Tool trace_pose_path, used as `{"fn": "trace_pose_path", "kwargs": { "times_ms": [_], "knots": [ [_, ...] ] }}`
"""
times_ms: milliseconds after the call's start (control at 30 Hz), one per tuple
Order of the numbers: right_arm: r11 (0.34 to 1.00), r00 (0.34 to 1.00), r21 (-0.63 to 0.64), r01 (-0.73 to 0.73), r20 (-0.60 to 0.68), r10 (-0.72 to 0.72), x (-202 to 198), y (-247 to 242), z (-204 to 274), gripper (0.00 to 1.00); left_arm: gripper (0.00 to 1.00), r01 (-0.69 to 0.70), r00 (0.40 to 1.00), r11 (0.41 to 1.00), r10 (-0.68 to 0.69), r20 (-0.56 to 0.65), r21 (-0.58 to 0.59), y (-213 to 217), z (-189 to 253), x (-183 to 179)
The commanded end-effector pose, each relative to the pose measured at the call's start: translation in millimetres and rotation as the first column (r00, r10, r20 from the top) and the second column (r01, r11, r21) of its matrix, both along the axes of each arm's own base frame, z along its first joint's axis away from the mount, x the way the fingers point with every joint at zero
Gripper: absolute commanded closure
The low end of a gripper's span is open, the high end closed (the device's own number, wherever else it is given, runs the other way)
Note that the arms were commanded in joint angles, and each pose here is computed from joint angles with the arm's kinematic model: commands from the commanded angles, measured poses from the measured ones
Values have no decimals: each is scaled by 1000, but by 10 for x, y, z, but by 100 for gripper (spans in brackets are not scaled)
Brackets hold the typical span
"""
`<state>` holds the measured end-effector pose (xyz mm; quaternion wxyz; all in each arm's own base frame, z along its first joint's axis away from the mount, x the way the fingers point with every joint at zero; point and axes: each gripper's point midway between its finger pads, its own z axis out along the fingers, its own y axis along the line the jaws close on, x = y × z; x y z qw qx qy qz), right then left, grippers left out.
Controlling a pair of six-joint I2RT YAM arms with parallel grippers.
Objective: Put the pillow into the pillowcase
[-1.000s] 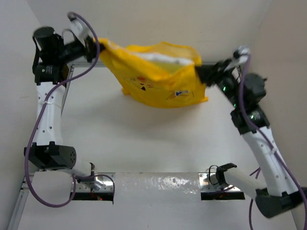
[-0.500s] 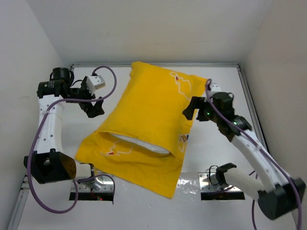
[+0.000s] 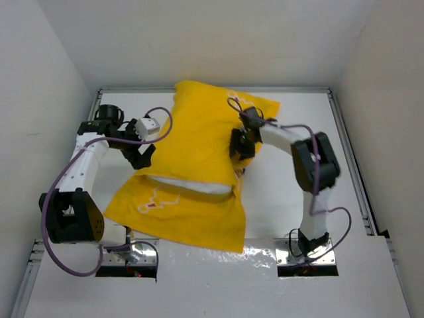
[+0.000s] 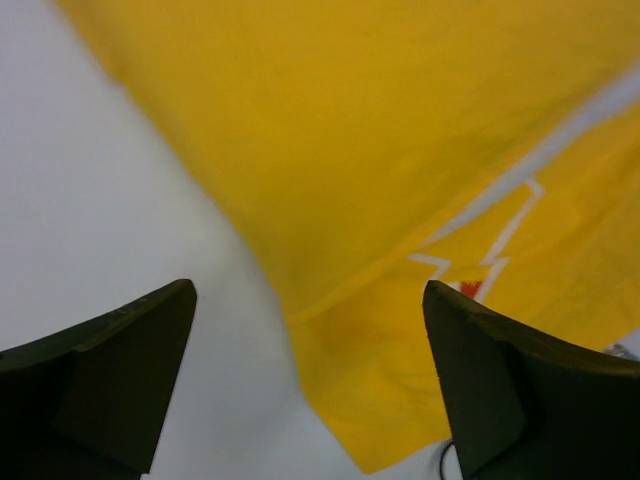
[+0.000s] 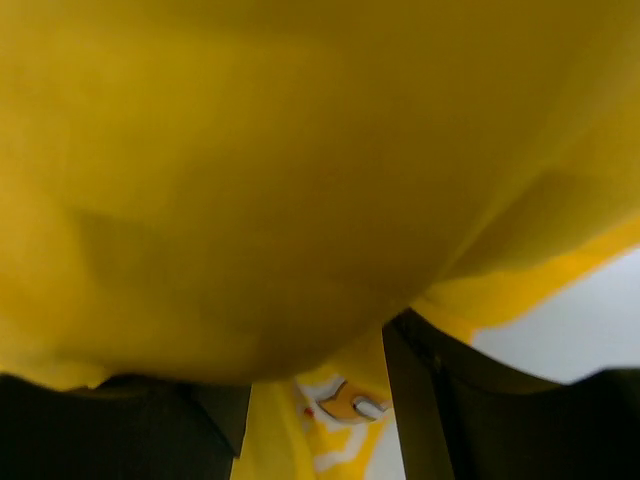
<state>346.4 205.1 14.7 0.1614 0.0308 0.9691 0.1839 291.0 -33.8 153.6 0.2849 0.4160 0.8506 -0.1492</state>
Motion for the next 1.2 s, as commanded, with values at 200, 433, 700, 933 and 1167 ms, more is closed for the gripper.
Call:
{"fn": "trace_pose_path", "kwargs": {
  "times_ms": [200,433,700,933,1167],
  "knots": [
    [996,924,75,37,378,-62,2088,306,1313,28,0,429,835,833,-513,198,349,-1078,252,535],
    [997,892,0,75,447,-67,1111,-247,1393,1,0,401,750,682,-628,209,612,-1145,-305,1113],
    [991,933,23,132,334,-132,-125,-462,819,1,0,842,483,436,-872,-84,319,-1203,-588,255],
    [991,948,-67,119,304,-93,-728,-538,513,1,0,889,394,302,-887,-240,346,-903,-858,28],
    [992,955,-15,123,274,-114,-910,-399,322,1,0,521,685,580,-722,99,626,-1050,-1052,893]
  ]
}}
